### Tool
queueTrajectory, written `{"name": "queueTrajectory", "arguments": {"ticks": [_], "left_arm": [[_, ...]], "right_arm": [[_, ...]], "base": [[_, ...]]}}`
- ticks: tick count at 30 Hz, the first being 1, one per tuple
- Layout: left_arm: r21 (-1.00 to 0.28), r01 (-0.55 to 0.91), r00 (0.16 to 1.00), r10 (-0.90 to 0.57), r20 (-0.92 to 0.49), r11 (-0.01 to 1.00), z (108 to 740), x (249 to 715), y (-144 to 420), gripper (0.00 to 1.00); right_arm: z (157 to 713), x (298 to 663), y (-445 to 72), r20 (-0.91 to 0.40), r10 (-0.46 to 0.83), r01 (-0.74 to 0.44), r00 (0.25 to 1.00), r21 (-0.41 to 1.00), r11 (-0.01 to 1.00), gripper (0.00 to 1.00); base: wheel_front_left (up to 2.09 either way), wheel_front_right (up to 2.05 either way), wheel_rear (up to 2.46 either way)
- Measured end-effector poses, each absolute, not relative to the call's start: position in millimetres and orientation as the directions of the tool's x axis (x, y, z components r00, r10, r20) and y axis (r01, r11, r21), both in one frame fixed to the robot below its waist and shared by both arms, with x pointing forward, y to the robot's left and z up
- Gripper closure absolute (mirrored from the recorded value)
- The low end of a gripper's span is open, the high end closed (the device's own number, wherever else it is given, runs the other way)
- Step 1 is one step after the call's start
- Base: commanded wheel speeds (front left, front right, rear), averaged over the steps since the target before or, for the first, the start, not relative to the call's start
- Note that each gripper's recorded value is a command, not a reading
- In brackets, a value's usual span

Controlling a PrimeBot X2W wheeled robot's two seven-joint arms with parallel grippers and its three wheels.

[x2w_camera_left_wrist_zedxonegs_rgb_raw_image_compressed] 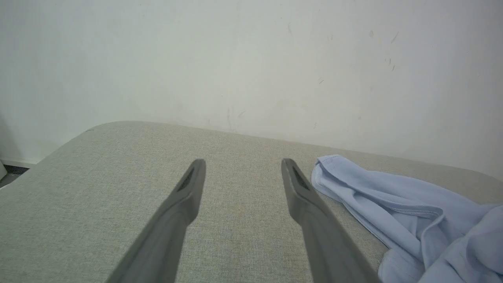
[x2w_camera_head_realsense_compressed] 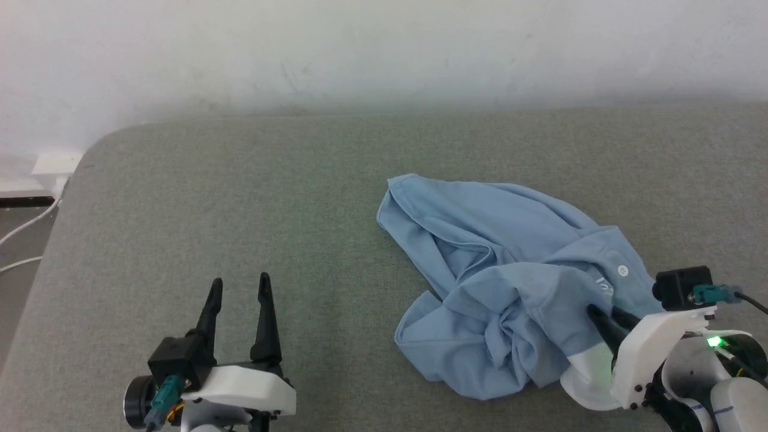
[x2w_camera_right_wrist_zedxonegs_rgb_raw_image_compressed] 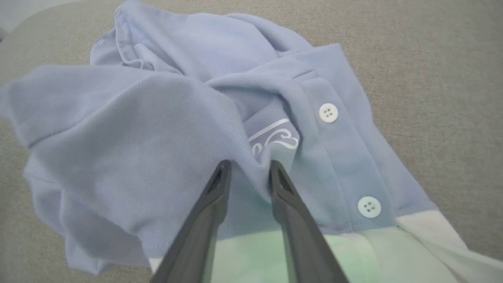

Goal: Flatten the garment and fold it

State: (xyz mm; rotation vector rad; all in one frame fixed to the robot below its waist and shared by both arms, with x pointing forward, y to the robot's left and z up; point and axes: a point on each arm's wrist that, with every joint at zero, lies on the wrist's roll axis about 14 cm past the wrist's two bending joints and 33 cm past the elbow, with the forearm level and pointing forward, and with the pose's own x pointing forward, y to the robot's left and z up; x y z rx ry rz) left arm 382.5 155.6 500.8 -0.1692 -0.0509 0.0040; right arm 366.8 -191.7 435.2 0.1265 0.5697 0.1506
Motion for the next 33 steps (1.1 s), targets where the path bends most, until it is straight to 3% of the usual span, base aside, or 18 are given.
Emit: {"name": "queueTrajectory", "arguments": {"ticks": [11, 21, 22, 23, 24, 28, 33], "left_arm": [[-0.175, -0.007, 0.999, 0.015, 0.041, 0.984, 497.8, 381.3, 157.5, 0.0], [-0.171, 0.002, 0.999, 0.007, 0.05, 0.985, 500.5, 379.8, 155.0, 0.0], [-0.169, 0.003, 0.999, 0.005, 0.048, 0.986, 499.8, 379.6, 154.7, 0.0], [-0.165, 0.004, 0.999, 0.003, 0.045, 0.986, 498.8, 379.4, 154.5, 0.0], [-0.164, 0.005, 0.999, 0.002, 0.044, 0.987, 498.2, 379.3, 154.3, 0.0], [-0.162, 0.008, 0.999, -0.002, 0.037, 0.987, 496.0, 377.8, 154.1, 0.0], [-0.161, 0.006, 0.999, 0.0, 0.038, 0.987, 496.8, 376.1, 155.2, 0.0]], "right_arm": [[420.8, 345.2, -180.9, -0.539, 0.21, -0.122, 0.815, 0.195, 0.973, 1.0], [386.0, 269.5, -217.0, -0.66, 0.052, 0.089, 0.749, 0.178, 0.98, 1.0], [384.5, 267.2, -219.0, -0.661, 0.039, 0.093, 0.749, 0.164, 0.982, 0.79], [385.6, 267.5, -222.3, -0.649, 0.024, 0.107, 0.76, 0.161, 0.981, 0.48], [386.1, 267.8, -224.3, -0.639, 0.014, 0.118, 0.769, 0.163, 0.979, 0.0], [389.1, 269.1, -231.0, -0.595, -0.021, 0.137, 0.804, 0.15, 0.979, 0.0], [419.2, 287.0, -240.3, -0.428, -0.072, 0.163, 0.901, 0.18, 0.97, 0.0]], "base": [[0.0, 0.0, 0.0], [0.0, 0.0, 0.0], [0.0, 0.0, 0.0], [0.0, 0.0, 0.0], [0.0, 0.0, 0.0], [0.0, 0.0, 0.0], [0.0, 0.0, 0.0]]}}
